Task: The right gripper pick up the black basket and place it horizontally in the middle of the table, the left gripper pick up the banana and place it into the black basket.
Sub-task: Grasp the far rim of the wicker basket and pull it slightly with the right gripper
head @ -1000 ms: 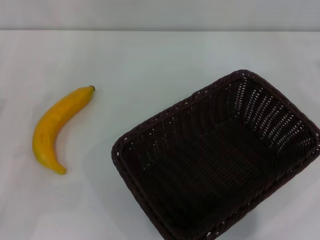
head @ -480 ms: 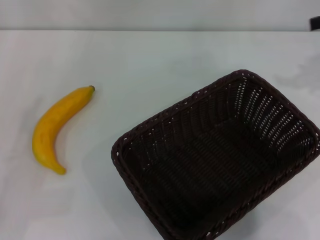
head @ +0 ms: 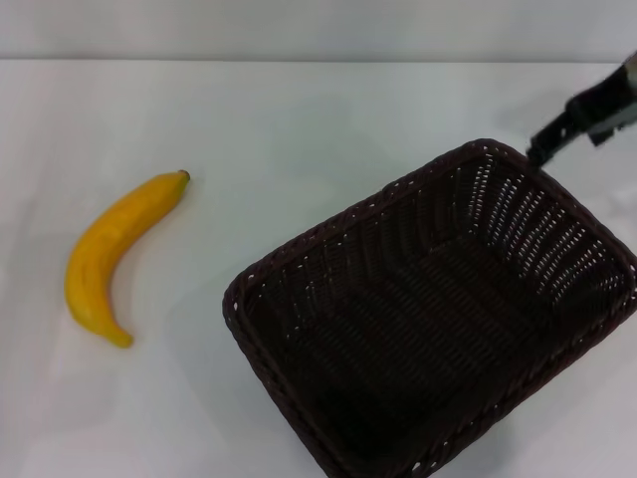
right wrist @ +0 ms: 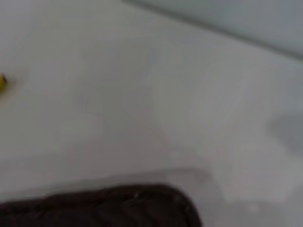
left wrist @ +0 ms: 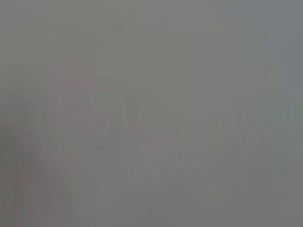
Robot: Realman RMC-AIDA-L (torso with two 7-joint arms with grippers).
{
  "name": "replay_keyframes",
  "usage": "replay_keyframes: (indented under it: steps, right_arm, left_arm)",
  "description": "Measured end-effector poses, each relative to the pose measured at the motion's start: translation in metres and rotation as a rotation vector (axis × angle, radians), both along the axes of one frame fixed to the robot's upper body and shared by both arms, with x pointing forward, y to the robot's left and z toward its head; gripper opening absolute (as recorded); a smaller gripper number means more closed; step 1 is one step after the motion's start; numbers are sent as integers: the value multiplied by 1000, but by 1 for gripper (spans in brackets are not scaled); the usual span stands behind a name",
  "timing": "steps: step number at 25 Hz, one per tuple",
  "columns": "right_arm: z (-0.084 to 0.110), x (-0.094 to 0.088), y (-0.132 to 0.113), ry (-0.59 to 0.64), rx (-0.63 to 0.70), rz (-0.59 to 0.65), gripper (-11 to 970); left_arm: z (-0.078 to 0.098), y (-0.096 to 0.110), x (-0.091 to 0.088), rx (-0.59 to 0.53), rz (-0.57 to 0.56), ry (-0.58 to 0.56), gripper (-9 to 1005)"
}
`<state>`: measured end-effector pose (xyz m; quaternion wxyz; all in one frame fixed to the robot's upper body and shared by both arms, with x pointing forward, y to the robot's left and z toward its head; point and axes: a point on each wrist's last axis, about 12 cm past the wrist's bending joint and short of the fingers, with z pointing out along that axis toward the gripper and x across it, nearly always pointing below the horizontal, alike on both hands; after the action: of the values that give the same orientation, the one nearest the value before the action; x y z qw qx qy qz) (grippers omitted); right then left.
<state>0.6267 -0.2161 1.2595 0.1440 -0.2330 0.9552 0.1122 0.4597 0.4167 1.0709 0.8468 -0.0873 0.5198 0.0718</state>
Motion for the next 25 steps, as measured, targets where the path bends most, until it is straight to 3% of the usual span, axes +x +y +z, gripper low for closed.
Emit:
replay_keyframes:
  steps: [4, 11, 25]
  right_arm:
    - [-11, 7, 14, 100, -30, 20, 855]
    - [-22, 13, 28, 174, -93, 26, 853]
    - [-53, 14, 34, 223, -151, -47, 848]
  left_arm:
    - [4, 4, 0, 17, 3, -7, 892]
    - [7, 9, -2, 33, 9, -14, 892]
    - [11, 17, 5, 42, 15, -1, 893]
